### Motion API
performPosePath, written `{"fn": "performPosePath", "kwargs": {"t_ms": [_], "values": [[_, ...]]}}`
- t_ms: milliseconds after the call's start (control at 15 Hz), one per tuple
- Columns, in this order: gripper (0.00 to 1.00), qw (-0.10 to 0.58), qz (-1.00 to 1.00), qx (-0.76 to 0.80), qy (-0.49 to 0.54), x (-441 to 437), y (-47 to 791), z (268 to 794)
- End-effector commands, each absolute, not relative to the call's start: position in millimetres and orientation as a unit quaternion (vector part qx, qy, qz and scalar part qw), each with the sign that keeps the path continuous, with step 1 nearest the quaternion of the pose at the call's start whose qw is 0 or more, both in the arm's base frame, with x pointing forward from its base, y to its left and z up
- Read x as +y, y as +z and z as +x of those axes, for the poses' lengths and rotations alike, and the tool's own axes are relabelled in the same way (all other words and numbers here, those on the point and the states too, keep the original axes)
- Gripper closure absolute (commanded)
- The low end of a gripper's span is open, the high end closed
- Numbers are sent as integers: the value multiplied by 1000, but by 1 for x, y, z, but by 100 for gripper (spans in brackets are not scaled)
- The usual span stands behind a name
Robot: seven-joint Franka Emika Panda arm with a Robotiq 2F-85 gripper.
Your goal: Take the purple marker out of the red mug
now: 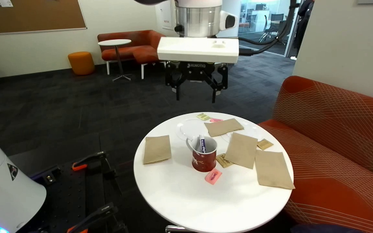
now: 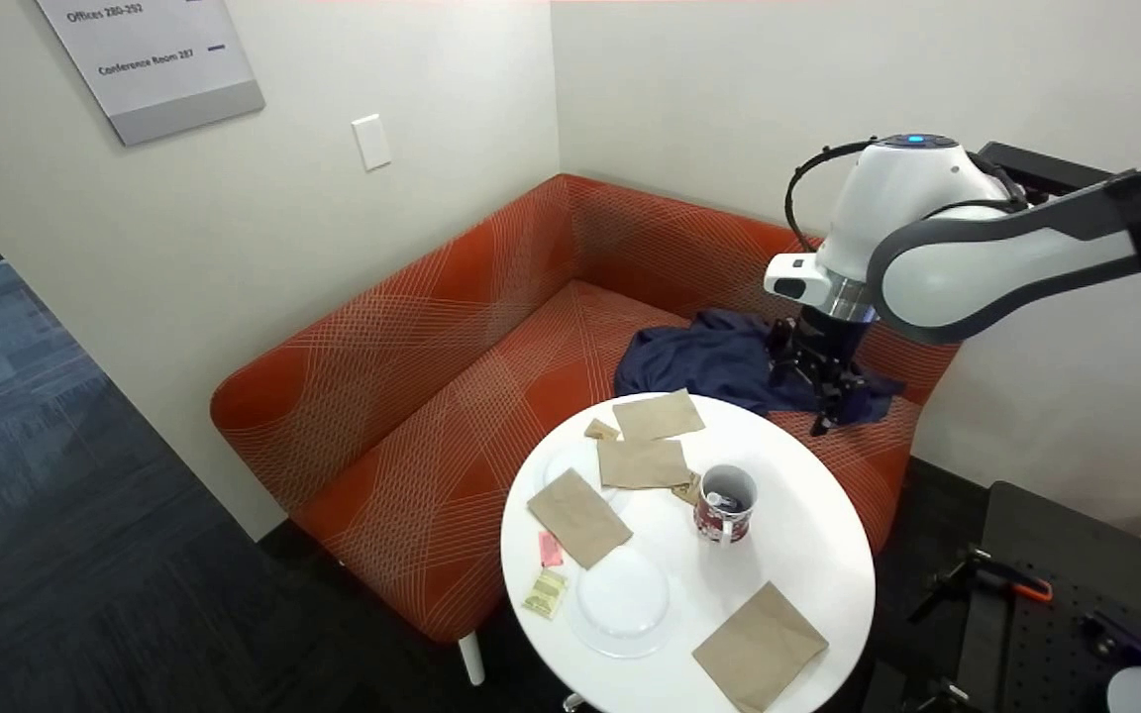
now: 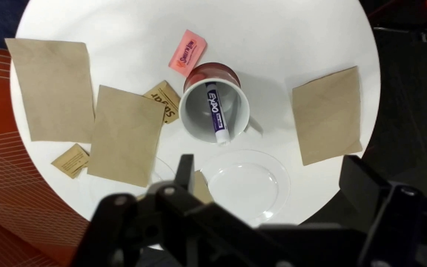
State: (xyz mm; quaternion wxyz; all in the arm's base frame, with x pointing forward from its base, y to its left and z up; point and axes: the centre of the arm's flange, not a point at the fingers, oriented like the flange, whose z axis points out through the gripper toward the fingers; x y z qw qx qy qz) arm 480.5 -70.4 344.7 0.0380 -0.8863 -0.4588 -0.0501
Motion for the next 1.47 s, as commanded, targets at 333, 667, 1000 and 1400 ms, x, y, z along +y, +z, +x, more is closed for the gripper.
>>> {"fn": "performPosePath", "kwargs": {"t_ms": [333,667,1000,1400], "values": [[0,32,-860,-506,-59,-74,296,464],[0,20,-858,-507,-79,-61,265,474],[51,41,-855,-512,-76,-55,242,489],[66,50,-853,-516,-60,-54,226,506]]}}
